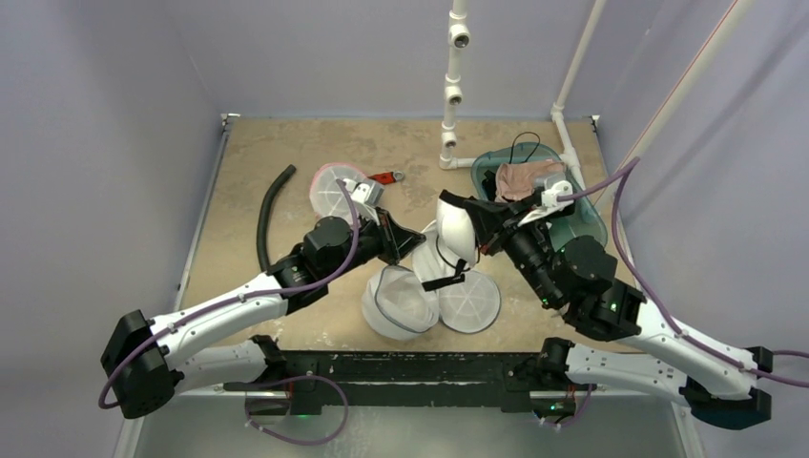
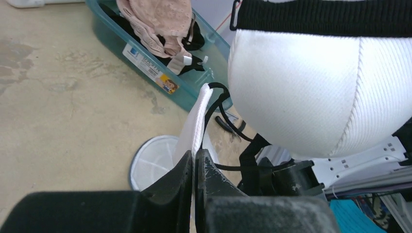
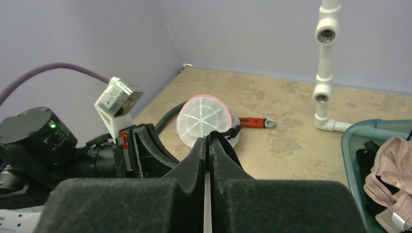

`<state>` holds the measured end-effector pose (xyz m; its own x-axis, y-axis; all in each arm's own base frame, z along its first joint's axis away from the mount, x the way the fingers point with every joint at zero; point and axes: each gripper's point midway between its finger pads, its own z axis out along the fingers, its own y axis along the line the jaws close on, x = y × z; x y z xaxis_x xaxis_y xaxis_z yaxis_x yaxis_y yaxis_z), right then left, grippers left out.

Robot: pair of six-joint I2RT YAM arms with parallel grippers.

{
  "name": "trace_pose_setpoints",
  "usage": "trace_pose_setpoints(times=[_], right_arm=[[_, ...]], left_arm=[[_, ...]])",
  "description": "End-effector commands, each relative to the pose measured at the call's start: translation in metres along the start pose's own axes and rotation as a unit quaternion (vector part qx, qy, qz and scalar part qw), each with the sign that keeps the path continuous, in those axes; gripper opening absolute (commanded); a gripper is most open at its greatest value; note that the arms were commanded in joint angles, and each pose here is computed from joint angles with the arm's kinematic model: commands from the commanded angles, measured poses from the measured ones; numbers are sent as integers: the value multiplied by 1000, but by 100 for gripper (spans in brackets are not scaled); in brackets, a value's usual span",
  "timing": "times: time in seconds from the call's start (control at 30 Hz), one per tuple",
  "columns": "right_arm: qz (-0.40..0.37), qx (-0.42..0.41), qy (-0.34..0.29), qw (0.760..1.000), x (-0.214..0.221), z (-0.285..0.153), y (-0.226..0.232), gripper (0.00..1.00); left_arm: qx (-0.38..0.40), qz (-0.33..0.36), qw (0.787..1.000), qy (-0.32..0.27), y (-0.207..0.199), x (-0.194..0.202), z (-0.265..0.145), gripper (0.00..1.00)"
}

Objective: Unzip the laundry bag and remove the bra
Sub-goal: Pick up the bra from the laundry bag.

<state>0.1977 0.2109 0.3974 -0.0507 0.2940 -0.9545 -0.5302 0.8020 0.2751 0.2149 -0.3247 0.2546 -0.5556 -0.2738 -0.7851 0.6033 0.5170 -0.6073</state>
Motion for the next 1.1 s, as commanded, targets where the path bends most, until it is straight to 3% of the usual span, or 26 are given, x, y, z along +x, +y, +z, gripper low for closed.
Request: trace_pose_setpoints(times=[0.0, 0.17, 0.57, 0.9, 1.07], right_arm=[[-23, 31, 21, 999, 7, 6, -8, 0], [-64, 70, 75, 993, 33, 19, -14, 0], [-102, 105, 128, 981, 72, 60, -2, 0], [-93, 65, 155, 981, 95, 71, 22, 0], [-67, 52, 145, 986, 82, 65, 26, 14]], left_arm=[[-24, 1, 997, -67, 6, -26, 0, 0], [-69, -2, 995, -77, 20, -32, 1, 0], [-45, -76, 991, -104, 9, -40, 3, 0], [-25, -127, 982, -136, 5, -49, 3, 0], [-19, -154, 977, -145, 4, -52, 2, 0]])
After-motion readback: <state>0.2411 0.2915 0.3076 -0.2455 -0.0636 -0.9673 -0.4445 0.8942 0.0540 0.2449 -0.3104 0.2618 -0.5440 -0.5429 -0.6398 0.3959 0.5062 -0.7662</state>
